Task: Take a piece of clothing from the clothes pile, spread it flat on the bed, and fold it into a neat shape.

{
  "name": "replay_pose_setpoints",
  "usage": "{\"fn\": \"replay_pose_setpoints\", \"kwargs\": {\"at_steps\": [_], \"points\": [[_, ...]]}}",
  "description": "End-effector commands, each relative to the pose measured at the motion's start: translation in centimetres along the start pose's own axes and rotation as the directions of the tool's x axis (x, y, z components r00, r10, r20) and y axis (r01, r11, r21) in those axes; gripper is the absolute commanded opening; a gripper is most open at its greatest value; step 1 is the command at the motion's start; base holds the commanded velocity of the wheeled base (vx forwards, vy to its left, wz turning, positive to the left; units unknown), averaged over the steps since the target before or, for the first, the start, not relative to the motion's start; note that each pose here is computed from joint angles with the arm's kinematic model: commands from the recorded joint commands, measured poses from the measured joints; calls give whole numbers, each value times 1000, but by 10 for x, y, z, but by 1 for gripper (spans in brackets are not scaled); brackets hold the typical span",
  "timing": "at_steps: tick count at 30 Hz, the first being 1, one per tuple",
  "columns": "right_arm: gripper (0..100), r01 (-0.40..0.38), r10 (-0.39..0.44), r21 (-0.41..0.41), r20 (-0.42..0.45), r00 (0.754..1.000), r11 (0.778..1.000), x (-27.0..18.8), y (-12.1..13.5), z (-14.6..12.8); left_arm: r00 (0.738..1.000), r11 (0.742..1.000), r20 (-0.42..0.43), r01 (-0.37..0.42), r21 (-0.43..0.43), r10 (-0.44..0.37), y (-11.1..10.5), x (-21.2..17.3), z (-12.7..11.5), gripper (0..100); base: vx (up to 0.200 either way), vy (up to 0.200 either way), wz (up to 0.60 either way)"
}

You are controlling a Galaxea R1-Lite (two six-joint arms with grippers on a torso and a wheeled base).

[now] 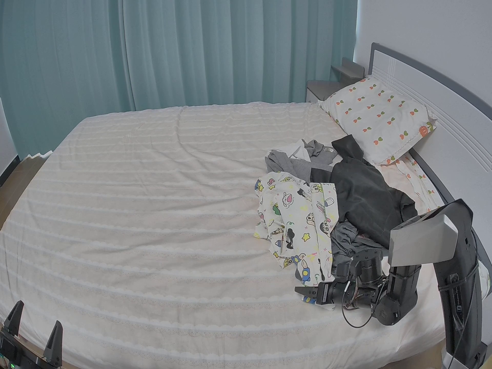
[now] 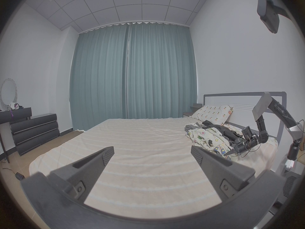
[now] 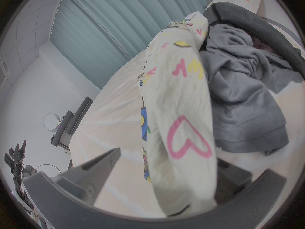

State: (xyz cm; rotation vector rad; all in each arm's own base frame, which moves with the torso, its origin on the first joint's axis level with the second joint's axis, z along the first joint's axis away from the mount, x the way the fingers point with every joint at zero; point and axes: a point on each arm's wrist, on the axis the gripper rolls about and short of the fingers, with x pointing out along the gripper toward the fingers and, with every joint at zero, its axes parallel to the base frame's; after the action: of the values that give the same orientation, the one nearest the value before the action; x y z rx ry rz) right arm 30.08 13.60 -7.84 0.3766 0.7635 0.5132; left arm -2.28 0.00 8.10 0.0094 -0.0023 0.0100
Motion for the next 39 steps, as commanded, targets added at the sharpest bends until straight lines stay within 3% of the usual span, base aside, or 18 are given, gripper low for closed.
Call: {"fn": "replay_pose_setpoints", "kwargs": {"at_steps": [1, 6, 10, 13, 20, 21, 22, 23, 24, 25, 27, 29, 31, 32, 33, 34, 35, 39], "points": [[0, 2, -2, 1, -9, 1000, 1000, 1, 0, -3, 1000, 1000, -1, -1, 0, 1, 0, 0, -5, 100, 0, 0, 0], [0, -21, 21, 13, 14, 1000, 1000, -12, 5, -2, 1000, 1000, -1, -1, 0, 1, 0, 0, -5, 100, 0, 0, 0], [0, -75, 69, 66, 87, 994, 995, -32, 14, 3, 1000, 1000, 1, -1, 1, 1, 0, 0, -5, 100, 0, 0, 0], [0, -128, 120, 96, 84, 989, 987, -56, 26, 9, 1000, 1000, 2, 1, 3, -1, 0, 0, -5, 100, 0, 0, 0], [0, -291, 275, 133, 126, 953, 947, -107, 55, 30, 1000, 999, 4, 10, 38, -10, 0, 0, -5, 100, 0, 0, 0], [0, -329, 308, 121, 164, 937, 936, -118, 63, 39, 1000, 999, 8, 8, 35, -8, 0, 0, -4, 100, 0, 0, 0], [0, -340, 318, 114, 179, 931, 933, -122, 66, 42, 1000, 1000, 28, 10, 28, -11, 0, -1, 1, 100, 0, 0, 0], [0, -355, 331, 100, 198, 923, 929, -126, 69, 47, 994, 1000, 106, 12, -10, -10, 0, -7, 24, 100, 0, 0, 0], [0, -362, 338, 93, 206, 918, 928, -127, 70, 49, 992, 1000, 125, 14, -26, -10, 0, -8, 32, 100, 0, 0, 0], [0, -387, 363, 66, 232, 902, 920, -132, 76, 56, 982, 993, 186, 54, -109, -33, 0, -14, 73, 100, 0, 0, 0], [0, -411, 389, 38, 252, 886, 911, -134, 81, 62, 981, 990, 172, 107, -94, -89, 0, -10, 84, 100, 0, 0, 0], [0, -458, 443, -26, 304, 843, 889, -141, 95, 77, 966, 969, 81, 247, -7, -246, -4, 5, 87, 100, 0, 0, 0], [0, -464, 451, -34, 309, 837, 885, -142, 97, 79, 963, 965, 69, 262, -1, -261, -4, 7, 87, 100, 0, 0, 0], [0, -511, 512, -100, 346, 787, 853, -151, 116, 93, 933, 934, -44, 358, -19, -358, -7, 31, 92, 100, 0, 0, 0], [0, -511, 512, -100, 346, 787, 853, -151, 116, 93, 933, 934, -44, 358, -19, -358, -7, 31, 92, 100, 0, 0, 0], [0, -539, 548, -134, 353, 758, 831, -158, 130, 103, 912, 916, -81, 400, -33, -401, -8, 48, 97, 100, 0, 0, 0], [0, -550, 562, -145, 353, 748, 823, -161, 138, 109, 896, 902, -99, 430, -41, -432, -10, 58, 99, 100, 0, 0, 0], [0, -582, 602, -171, 344, 720, 795, -178, 167, 132, 803, 817, -153, 571, -78, -576, -20, 89, 101, 100, 0, 0, 0]]}}
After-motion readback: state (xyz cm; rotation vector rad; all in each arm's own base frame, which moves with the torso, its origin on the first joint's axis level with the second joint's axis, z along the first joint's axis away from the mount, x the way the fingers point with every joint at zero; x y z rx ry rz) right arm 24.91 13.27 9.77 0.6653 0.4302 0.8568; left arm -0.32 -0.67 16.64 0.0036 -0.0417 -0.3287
